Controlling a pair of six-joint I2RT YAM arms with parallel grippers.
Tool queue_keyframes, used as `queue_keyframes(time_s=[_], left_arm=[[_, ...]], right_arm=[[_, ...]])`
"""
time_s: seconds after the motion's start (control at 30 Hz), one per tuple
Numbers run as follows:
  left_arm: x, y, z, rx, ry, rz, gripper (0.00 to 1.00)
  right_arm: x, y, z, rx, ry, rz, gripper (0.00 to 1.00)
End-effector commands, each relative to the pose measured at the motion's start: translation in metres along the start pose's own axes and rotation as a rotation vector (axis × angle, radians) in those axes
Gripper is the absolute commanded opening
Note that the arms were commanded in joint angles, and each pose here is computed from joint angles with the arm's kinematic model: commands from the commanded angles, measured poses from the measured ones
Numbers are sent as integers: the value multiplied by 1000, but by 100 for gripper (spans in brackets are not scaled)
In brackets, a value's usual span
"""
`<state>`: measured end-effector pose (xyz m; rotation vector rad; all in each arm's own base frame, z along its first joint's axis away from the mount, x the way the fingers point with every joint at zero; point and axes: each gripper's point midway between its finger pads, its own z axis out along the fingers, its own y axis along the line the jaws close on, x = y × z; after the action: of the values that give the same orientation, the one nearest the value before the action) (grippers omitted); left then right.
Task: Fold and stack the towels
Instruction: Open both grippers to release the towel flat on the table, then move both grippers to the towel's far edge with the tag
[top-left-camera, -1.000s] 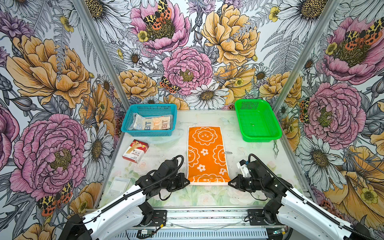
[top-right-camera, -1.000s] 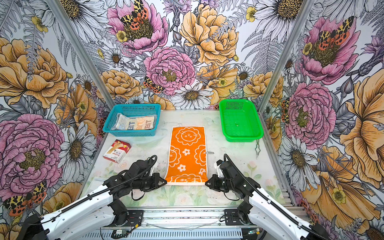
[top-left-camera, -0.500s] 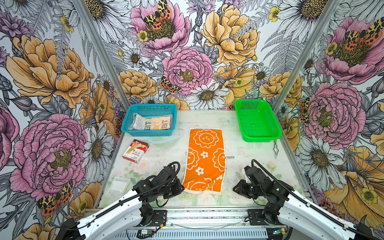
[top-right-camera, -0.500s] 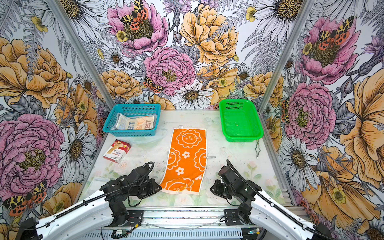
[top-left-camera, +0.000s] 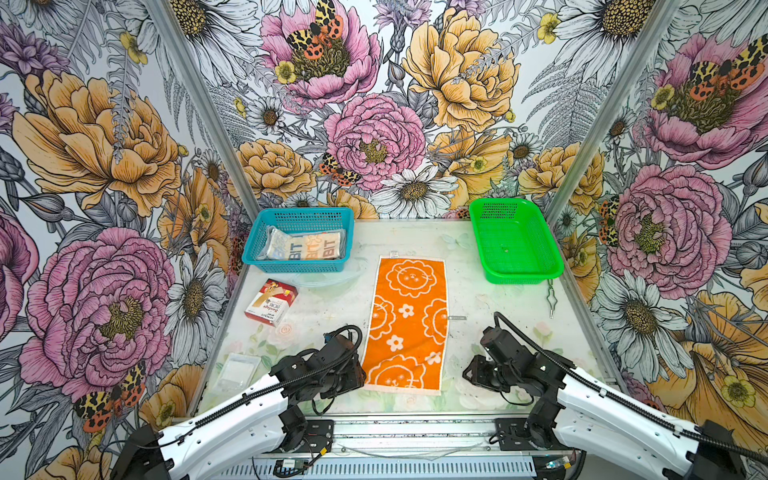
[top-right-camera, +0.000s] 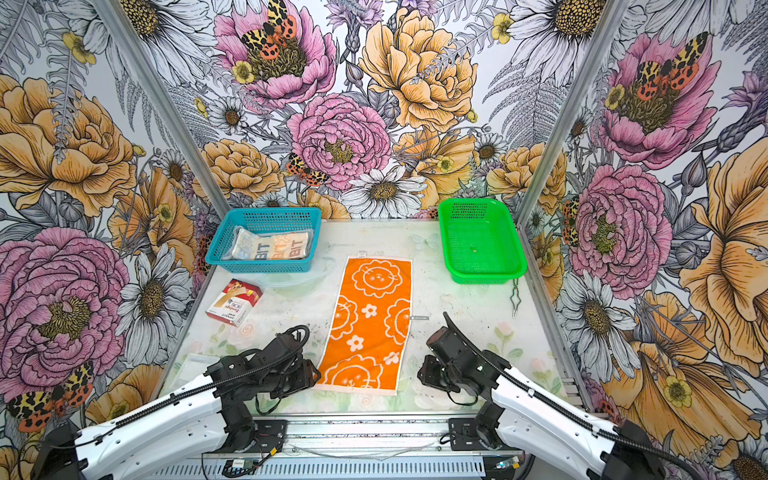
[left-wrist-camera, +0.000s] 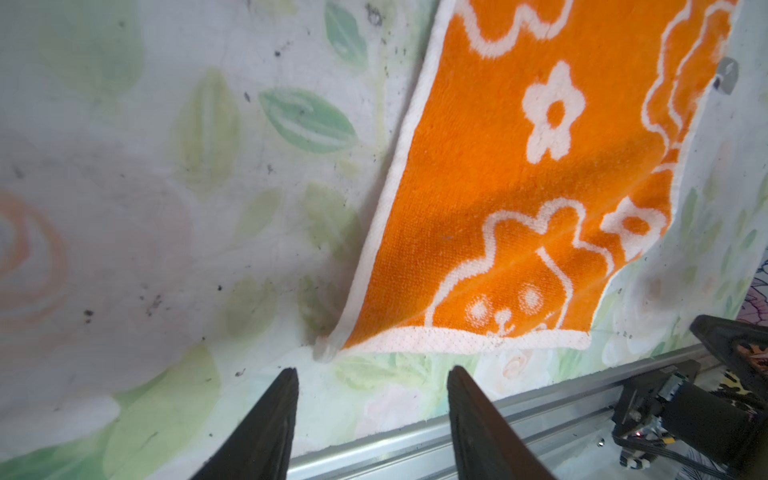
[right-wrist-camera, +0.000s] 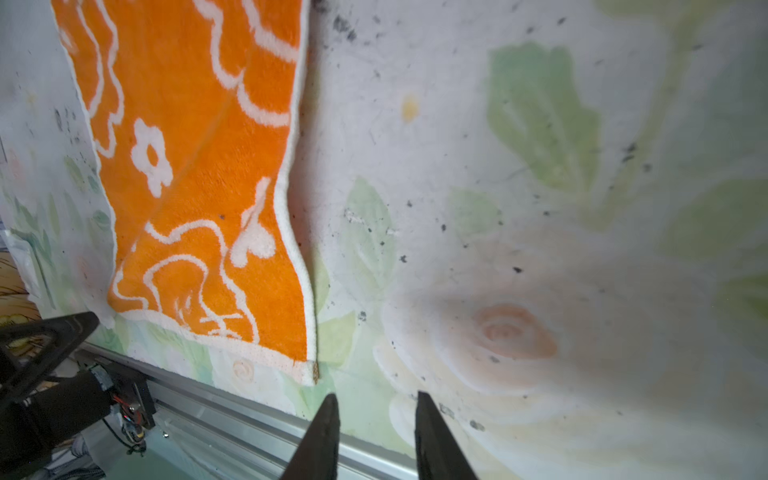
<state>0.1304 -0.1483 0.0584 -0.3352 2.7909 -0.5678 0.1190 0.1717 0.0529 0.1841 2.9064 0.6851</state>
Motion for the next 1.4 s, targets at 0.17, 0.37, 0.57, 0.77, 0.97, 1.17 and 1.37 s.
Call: queue_keyframes(time_s=[0.17, 0.37, 0.57, 0.77, 0.97, 1.17, 1.37], left_arm=[[-61, -24, -31, 19, -180, 83, 66], [-90, -33, -45, 79, -217, 95, 66], [-105, -40, -56, 93, -248, 109, 67], [-109, -40, -57, 102, -255, 113, 68], [-118, -53, -57, 134, -245, 152, 68], [-145, -81, -40, 159, -230, 262, 76], [-217, -108, -12, 115, -212, 355, 70]], right_arm=[[-8, 55, 31, -39, -46, -104, 39], [1, 69, 49, -51, 36, -137, 40], [30, 64, 67, 32, 129, -137, 33], [52, 32, 62, 118, 152, -91, 1], [51, 16, 41, 120, 108, -60, 6], [25, 28, 29, 77, 47, -99, 29], [-64, 49, -11, 40, -80, -131, 35]])
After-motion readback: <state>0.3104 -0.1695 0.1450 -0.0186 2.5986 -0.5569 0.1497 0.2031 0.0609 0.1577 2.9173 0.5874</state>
